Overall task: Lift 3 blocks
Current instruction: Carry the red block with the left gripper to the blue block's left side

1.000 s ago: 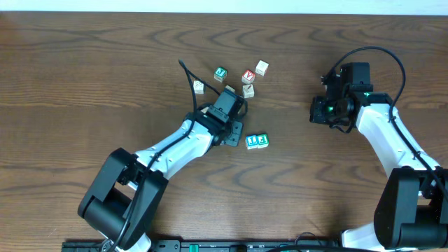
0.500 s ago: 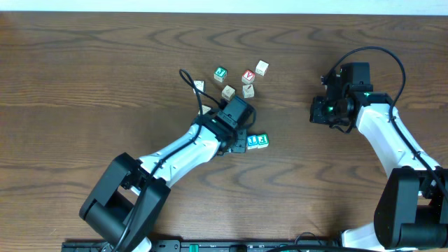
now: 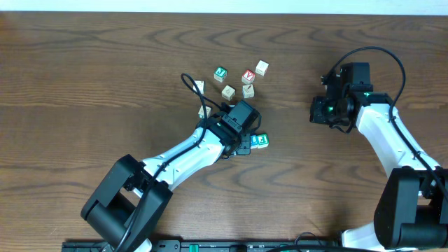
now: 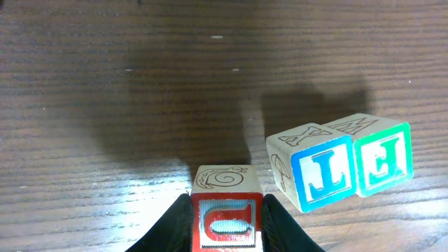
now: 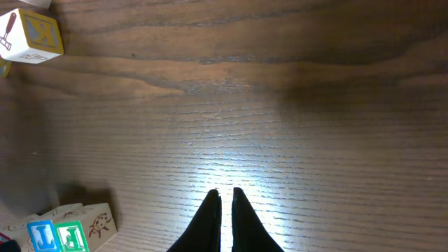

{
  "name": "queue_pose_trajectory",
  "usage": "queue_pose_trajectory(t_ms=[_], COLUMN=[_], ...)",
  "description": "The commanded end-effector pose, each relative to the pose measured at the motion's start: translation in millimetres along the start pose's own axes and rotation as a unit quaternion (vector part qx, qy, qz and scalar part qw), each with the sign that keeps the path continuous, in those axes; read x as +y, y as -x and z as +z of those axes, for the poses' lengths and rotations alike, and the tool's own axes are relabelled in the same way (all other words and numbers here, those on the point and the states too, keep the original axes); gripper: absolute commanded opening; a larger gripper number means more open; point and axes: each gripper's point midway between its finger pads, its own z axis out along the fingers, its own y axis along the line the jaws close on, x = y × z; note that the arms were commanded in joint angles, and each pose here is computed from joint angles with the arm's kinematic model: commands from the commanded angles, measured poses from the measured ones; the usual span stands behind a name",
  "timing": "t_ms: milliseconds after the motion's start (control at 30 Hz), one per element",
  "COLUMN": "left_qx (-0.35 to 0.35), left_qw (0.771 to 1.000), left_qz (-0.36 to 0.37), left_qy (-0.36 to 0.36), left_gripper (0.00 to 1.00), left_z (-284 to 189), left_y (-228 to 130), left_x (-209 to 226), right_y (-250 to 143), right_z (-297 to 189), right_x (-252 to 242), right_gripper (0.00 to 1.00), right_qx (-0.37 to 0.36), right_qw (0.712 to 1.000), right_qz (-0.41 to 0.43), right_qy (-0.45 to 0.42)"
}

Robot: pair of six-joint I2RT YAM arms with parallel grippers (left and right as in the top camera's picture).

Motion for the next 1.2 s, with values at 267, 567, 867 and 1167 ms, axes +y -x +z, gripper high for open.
queue_pose_trajectory(t_ms=[267,567,867,1167], left_qx=[0.003,-0.002,-0.002,-0.002], left_qw=[1.000,1.000,1.000,1.000], left_qz=[-0.028,-0.027,-0.027,-0.027], left_qy=[0.004,-0.001,0.000,-0.001], left_gripper=[0.25,0.37,0.49,0.56], left_z=[17.0,17.0,17.0,16.6], left_y=[-7.1,-4.5,-4.6,-4.0], left_x=[3.0,0.9,1.0,1.1], right_y=[-2.5,-2.5,-2.5,-2.5], right_z=[-0.1,-0.1,-0.1,-0.1], right_x=[4.1,4.1,4.1,4.1], right_gripper=[0.05,0.05,0.05,0.05], right_qx=[0.002,0.002,0.002,0.002], right_qw=[1.000,1.000,1.000,1.000], right_qz=[-0.011,-0.011,-0.011,-0.011], right_qy=[0.005,0.005,0.005,0.005])
